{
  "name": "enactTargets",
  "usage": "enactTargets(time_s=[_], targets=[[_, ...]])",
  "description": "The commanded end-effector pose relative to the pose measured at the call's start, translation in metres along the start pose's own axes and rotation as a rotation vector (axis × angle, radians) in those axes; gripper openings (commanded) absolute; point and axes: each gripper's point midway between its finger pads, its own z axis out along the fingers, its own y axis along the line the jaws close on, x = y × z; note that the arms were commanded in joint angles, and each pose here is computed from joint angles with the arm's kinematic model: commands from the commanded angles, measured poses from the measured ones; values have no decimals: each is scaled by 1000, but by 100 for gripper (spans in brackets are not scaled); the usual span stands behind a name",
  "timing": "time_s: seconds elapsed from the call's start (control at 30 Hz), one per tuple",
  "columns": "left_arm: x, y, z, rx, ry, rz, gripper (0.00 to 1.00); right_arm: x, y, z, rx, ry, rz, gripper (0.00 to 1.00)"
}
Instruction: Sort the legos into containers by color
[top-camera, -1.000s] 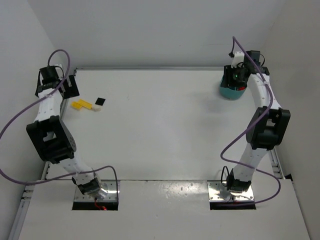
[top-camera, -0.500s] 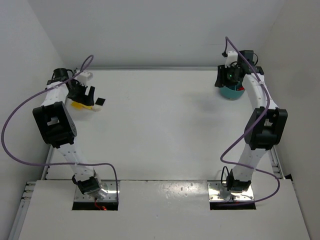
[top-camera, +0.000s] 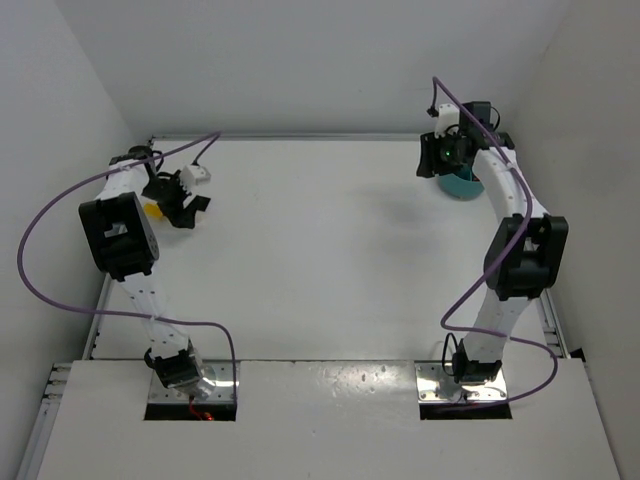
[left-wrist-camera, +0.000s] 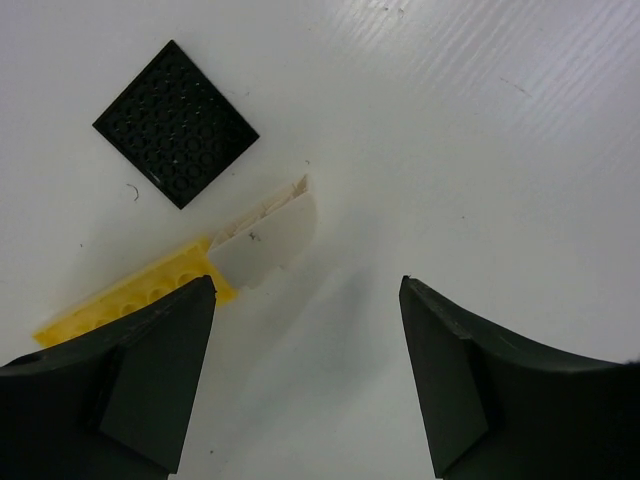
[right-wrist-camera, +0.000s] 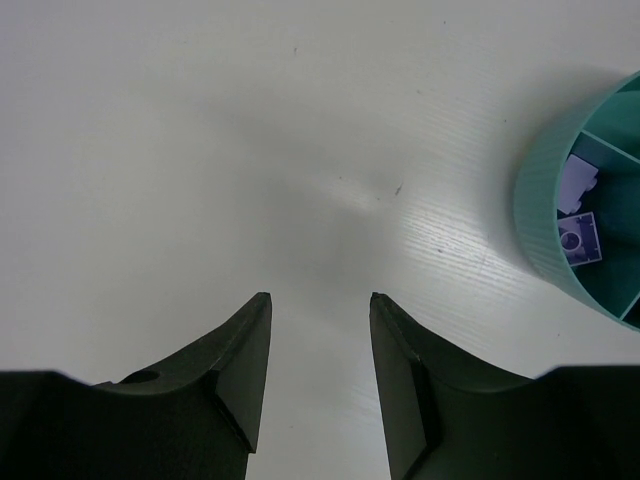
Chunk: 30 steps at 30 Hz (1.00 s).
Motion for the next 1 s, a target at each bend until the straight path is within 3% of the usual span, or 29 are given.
enactTargets(time_s=[0.0,0.33,0.47,0.67,0.97], targets=[[-13,3,-1,23,-54,148,80,-9,7,-1,-14,-25,-38,45],[-12,2,16,28,-44,217,72,-6,16,7,-18,-1,-62,45],[-10,0,22,29,-34,236,59,-7,25,9,-31,1,-75,45],[-14,-12,33,64,-47,263,49,-5,34,11,-45,11,-86,45],[-14,-44,33,117,-65,269,22,0,63,14,-169,15,-57,45]])
